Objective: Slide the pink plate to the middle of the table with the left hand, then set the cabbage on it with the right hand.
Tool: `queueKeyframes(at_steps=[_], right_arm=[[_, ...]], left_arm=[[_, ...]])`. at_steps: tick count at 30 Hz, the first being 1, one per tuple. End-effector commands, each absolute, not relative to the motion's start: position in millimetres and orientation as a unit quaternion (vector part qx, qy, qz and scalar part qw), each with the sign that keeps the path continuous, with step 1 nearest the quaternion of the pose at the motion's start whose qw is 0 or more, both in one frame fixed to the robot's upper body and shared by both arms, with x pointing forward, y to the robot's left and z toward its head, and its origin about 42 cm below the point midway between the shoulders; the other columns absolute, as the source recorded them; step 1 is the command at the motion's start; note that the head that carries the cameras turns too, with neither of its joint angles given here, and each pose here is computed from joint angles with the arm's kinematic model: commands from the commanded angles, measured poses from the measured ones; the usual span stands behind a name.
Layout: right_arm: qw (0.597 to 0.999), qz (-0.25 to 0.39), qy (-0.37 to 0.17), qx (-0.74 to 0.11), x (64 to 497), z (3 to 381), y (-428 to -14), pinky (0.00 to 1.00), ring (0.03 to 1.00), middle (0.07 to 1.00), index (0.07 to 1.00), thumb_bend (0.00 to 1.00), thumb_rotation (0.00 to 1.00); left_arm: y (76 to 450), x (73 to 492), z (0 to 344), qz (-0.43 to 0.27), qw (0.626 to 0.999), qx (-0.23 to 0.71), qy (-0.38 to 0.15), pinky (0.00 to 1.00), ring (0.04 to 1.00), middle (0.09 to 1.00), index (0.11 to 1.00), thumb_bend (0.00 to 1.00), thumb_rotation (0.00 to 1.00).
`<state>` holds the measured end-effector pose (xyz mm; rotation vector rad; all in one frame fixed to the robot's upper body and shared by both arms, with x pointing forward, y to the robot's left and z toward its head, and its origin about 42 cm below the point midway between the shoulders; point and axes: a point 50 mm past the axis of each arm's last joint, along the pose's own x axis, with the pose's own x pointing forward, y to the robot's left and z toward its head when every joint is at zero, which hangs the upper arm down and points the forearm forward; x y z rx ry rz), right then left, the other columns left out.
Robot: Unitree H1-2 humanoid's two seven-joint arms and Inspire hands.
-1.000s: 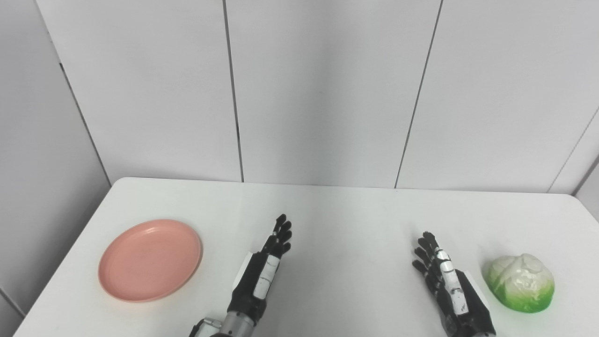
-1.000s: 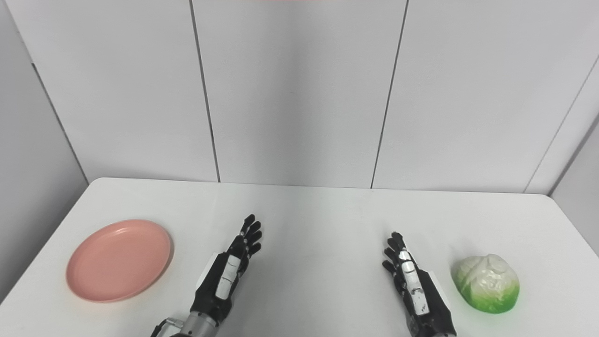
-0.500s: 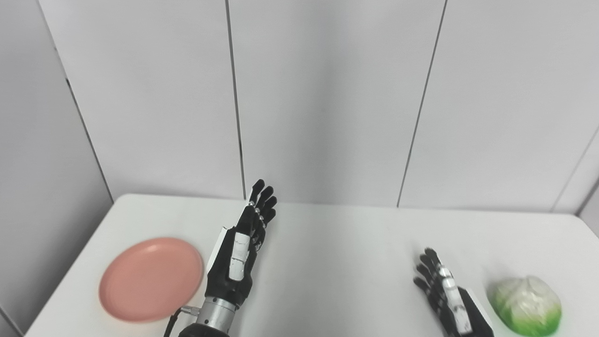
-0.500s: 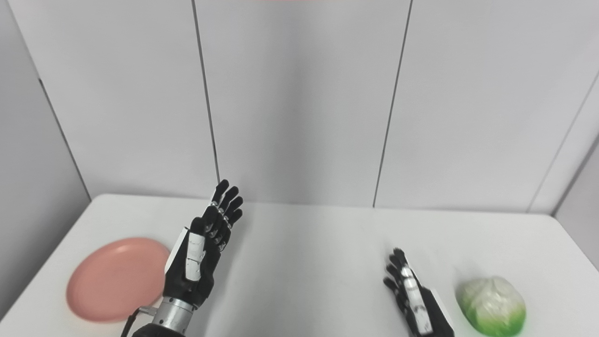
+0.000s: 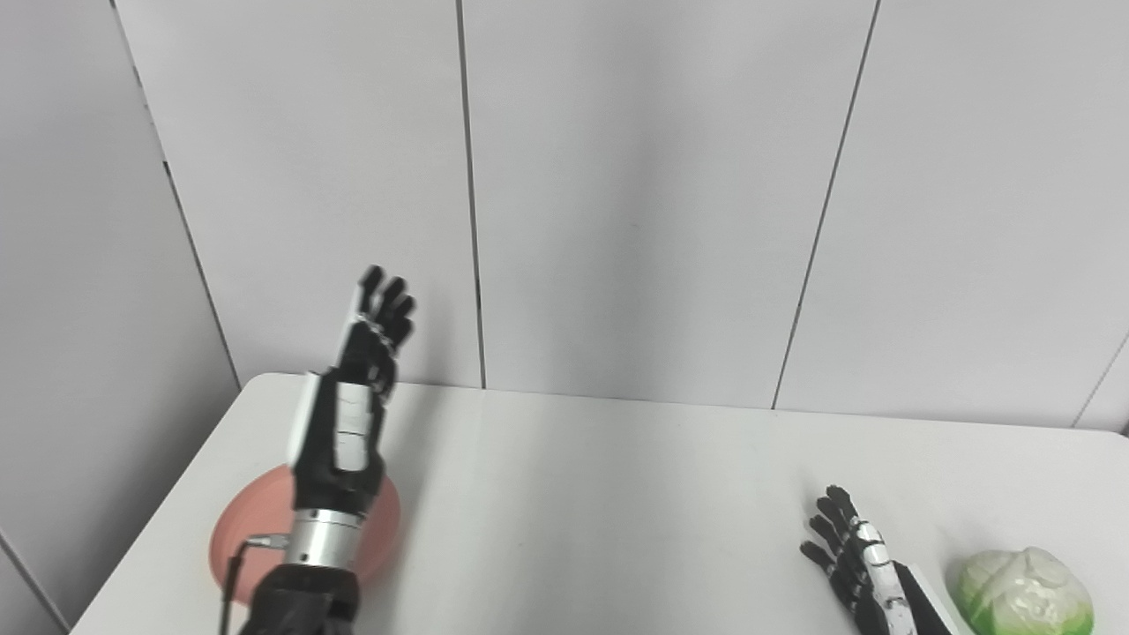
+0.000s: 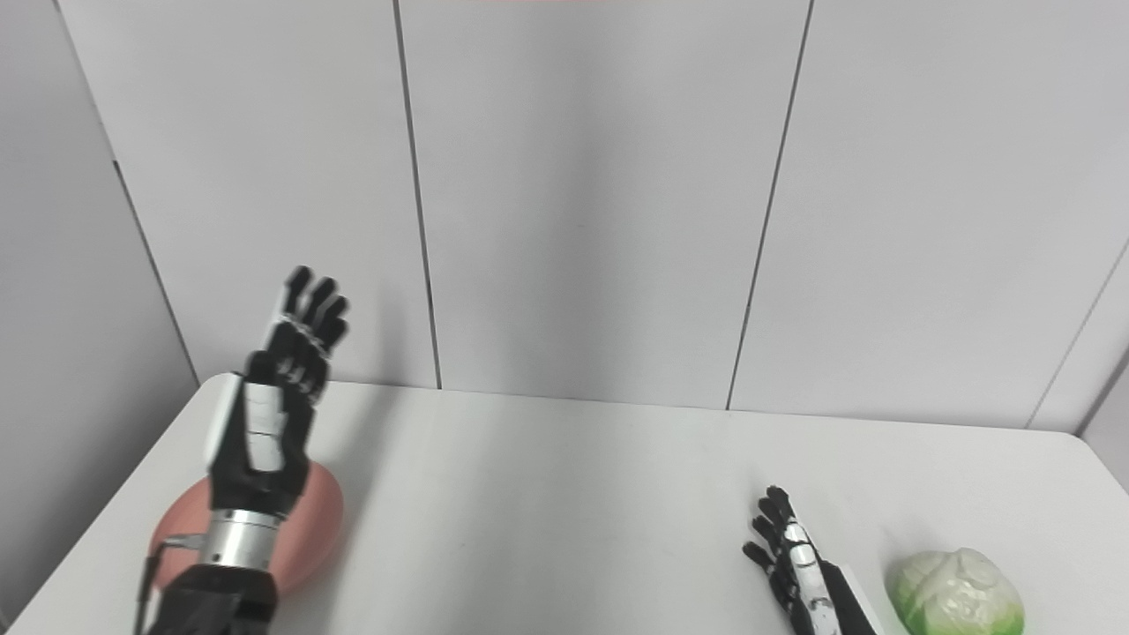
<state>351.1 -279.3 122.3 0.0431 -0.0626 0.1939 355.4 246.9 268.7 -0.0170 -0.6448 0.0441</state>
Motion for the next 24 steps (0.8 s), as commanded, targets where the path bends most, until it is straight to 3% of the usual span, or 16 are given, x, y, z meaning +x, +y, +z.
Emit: queueKeyframes(at_steps=[1,16,24], right_arm=[[0.995,0.104,-0.008,0.011,348,115,-282,1.00,1.000,1.000,1.000,0.27,1.00],[0.994,0.107,-0.016,-0.001,347,121,-281,1.00,1.000,1.000,1.000,0.26,1.00],[0.994,0.108,-0.017,0.005,345,122,-283,1.00,1.000,1.000,1.000,0.28,1.00]], left_arm=[[260,356,290,0.040,0.934,-0.006,-0.356,0.99,0.975,0.974,0.977,0.85,1.00],[359,358,278,0.140,0.937,0.005,-0.321,0.98,0.971,0.973,0.966,0.89,0.99],[376,361,271,0.162,0.945,-0.006,-0.284,0.96,0.969,0.961,0.959,0.87,0.99]])
